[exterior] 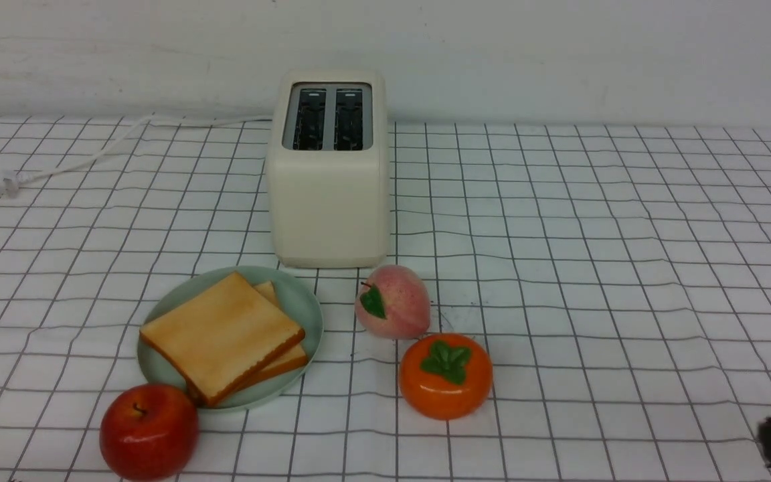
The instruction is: Take toasted bread from bread machine on white checkered table place on plate.
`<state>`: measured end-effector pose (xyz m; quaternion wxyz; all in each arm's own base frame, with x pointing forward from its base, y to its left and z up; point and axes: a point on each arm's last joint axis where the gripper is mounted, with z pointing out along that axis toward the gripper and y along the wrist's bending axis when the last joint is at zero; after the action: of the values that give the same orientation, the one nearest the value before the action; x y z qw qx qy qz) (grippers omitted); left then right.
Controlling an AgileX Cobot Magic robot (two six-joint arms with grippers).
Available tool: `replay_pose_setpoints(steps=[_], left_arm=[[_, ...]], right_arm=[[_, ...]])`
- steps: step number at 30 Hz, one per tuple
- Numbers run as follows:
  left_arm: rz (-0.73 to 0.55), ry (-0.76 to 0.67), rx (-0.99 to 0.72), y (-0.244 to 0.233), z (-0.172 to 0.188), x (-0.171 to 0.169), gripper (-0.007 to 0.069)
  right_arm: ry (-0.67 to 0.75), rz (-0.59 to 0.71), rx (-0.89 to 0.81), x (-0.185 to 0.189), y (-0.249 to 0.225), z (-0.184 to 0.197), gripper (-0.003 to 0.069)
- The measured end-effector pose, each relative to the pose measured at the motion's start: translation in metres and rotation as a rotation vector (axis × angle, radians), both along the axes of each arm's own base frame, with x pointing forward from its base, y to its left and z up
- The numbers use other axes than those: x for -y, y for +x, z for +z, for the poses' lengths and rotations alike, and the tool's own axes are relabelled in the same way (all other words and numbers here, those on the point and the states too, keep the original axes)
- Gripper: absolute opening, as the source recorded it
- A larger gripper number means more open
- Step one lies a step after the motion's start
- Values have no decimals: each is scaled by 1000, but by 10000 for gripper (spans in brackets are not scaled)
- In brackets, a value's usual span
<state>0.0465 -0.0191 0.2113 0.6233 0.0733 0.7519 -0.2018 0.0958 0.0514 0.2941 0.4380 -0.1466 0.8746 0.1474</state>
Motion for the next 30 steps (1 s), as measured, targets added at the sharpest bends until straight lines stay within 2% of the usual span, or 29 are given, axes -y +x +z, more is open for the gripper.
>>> replay_pose_setpoints(steps=[2,4,5,11,30], left_arm=[[0,1,-3,0,0,0,-9],[0,2,-5,0,0,0,-8],[1,3,-7,0,-1,0,-6],[1,4,-8,0,-1,0,-2],[1,7,-13,0,-1,0,6]], right_arm=[[-10,-98,123,20,-13,-19,3],[-3,-152,174,28,-19,-32,3],[1,-229,243,37,-28,-55,3],[1,-376,386,48,-39,-112,1],[-13,-391,329,50,-43,-121,-1]])
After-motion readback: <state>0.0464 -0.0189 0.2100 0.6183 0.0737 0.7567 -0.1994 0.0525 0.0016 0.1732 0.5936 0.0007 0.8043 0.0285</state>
